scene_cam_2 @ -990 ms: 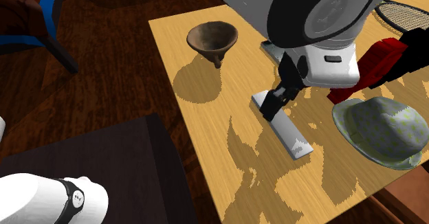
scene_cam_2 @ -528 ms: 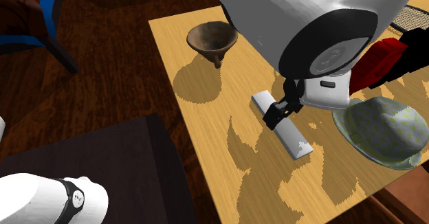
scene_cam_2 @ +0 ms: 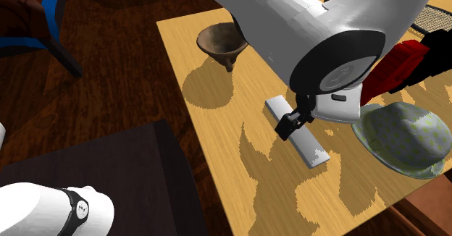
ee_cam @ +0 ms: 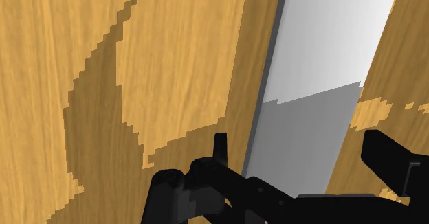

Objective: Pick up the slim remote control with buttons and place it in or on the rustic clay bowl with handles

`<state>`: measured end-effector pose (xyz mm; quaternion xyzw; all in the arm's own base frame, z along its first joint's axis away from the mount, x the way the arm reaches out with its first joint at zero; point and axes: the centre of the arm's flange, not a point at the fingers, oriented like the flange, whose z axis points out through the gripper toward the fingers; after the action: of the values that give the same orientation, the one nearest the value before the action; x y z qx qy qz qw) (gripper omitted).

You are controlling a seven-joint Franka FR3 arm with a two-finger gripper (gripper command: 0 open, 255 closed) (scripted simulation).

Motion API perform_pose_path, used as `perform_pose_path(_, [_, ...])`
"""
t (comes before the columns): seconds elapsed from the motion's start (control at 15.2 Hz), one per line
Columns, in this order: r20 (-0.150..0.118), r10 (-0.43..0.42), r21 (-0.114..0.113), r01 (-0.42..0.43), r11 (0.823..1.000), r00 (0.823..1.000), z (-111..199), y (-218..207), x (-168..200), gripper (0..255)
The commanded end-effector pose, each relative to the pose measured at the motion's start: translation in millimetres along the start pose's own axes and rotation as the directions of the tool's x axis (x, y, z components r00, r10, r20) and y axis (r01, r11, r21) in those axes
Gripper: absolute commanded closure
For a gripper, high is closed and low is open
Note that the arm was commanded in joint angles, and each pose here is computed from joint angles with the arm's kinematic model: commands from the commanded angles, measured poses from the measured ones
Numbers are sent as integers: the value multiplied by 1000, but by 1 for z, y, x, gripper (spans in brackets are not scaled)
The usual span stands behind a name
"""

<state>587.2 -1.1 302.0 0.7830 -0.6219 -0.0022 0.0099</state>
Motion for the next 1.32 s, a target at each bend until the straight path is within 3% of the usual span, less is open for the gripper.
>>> perform_pose_path(0.0, [0, 0, 0, 0, 1000, 1000, 0, 0, 0, 0])
perform_pose_path(0.07, [0, 0, 0, 0, 1000, 1000, 0, 0, 0, 0])
perform_pose_path(0.13, [0, 0, 0, 0, 1000, 1000, 0, 0, 0, 255])
perform_pose_path(0.73, [0, 0, 0, 0, 1000, 1000, 0, 0, 0, 255])
perform_pose_path(1.25, [0, 0, 0, 0, 1000, 1000, -42, 1, 0, 255])
